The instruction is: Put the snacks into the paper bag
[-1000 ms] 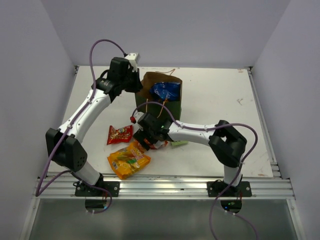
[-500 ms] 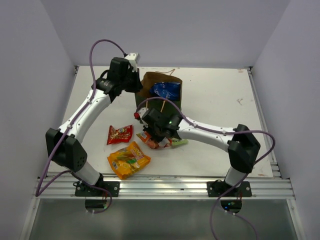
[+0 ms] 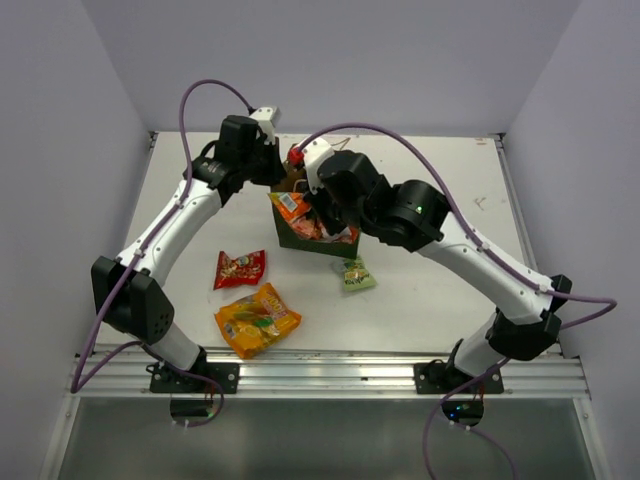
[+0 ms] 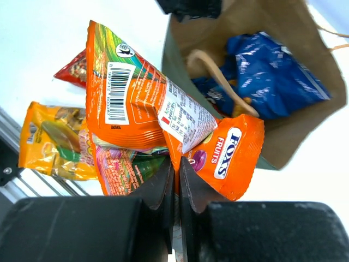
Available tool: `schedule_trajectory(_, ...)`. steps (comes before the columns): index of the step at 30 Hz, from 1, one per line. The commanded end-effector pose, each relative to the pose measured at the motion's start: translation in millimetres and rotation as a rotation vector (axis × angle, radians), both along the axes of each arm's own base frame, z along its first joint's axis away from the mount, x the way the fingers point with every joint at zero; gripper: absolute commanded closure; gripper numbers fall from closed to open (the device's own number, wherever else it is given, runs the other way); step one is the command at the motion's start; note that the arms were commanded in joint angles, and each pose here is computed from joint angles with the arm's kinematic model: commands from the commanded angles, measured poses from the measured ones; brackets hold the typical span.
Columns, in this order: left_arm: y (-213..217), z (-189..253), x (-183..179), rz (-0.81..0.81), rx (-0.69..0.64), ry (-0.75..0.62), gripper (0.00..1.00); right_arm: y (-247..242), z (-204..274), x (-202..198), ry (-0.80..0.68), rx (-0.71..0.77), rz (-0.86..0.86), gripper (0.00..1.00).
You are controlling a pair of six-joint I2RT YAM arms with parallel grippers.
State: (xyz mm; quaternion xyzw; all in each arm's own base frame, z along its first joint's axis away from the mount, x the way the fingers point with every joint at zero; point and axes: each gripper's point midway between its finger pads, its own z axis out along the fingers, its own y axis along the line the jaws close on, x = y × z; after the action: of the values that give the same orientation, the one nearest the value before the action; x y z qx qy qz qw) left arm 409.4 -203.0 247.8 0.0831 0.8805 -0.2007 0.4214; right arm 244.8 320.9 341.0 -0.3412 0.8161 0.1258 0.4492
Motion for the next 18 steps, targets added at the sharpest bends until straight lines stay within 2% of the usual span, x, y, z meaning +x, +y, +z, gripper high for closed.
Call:
schedule_trajectory(1, 0.8, -4.2, -11.2, -0.022, 0.017, 0.018, 1.0, -23.7, 27.1, 3.5, -0.063, -0.04, -0.05, 0.93)
schedule_trajectory(6, 0.9, -2.0, -9.1, -0.02, 0.02, 0.012, 1.0, -34.7, 69.1, 30.5, -0.222, -0.026, -0.173, 0.92)
schedule_trajectory(11, 1.9, -1.1, -6.9, -0.015, 0.028, 0.008, 1.0, -47.4, 140.1, 50.6, -0.435, 0.025, -0.254, 0.9)
schedule_trajectory(14, 1.1, 1.4, -4.6, -0.016, 0.027, 0.002, 1.0, -50.5, 154.9, 65.3, -0.535, 0.021, -0.325, 0.91)
schedule_trajectory(18, 1.2, 4.0, -3.2, -0.016, 0.03, -0.005, 1.0, -42.7, 155.7, 85.5, -0.561, 0.058, -0.367, 0.91)
